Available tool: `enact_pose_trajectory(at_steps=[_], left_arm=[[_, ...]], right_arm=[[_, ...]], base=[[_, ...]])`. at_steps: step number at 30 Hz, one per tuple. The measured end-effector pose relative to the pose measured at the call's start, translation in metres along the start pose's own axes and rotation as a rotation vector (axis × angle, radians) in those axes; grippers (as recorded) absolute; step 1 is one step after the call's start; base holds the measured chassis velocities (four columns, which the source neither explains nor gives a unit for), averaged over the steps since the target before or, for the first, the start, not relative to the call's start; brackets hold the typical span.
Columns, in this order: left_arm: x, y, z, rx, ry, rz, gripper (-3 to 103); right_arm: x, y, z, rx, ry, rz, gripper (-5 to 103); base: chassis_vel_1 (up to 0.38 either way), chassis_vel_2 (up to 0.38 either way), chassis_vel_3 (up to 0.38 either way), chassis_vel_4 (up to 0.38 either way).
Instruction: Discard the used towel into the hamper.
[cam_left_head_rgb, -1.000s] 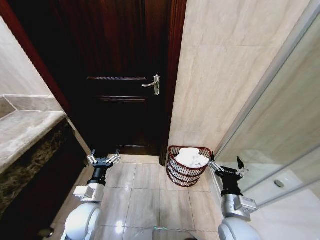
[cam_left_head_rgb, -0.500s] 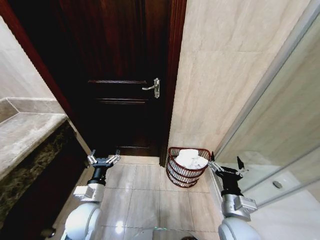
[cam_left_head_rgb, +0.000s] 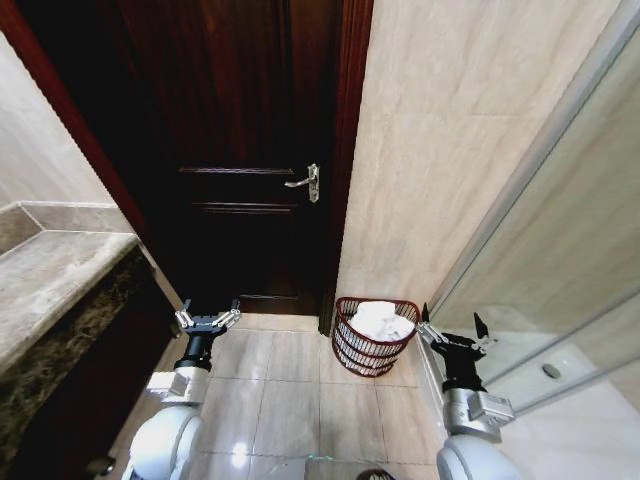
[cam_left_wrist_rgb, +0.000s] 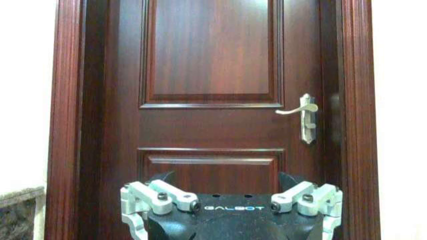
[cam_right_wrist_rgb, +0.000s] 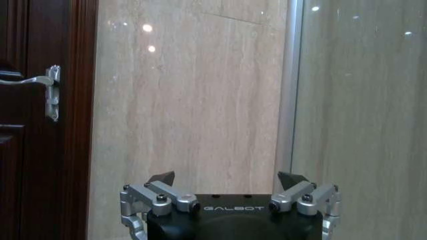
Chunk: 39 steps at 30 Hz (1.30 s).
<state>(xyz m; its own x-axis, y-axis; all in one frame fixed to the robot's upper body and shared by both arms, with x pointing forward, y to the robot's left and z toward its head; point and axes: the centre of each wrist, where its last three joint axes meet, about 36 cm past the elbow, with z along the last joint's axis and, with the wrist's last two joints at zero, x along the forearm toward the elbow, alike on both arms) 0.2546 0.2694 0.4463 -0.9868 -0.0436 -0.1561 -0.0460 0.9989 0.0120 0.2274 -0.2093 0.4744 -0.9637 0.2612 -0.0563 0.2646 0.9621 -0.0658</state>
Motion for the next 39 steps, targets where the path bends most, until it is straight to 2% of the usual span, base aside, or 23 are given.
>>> enact_pose_trajectory(at_steps=[39], left_arm=[[0.0000,0.0000,0.0000,0.000,0.000,0.000,100]], right_arm=[[0.0000,0.0000,0.0000,0.000,0.000,0.000,100]], base=[[0.000,0.000,0.000,0.000]])
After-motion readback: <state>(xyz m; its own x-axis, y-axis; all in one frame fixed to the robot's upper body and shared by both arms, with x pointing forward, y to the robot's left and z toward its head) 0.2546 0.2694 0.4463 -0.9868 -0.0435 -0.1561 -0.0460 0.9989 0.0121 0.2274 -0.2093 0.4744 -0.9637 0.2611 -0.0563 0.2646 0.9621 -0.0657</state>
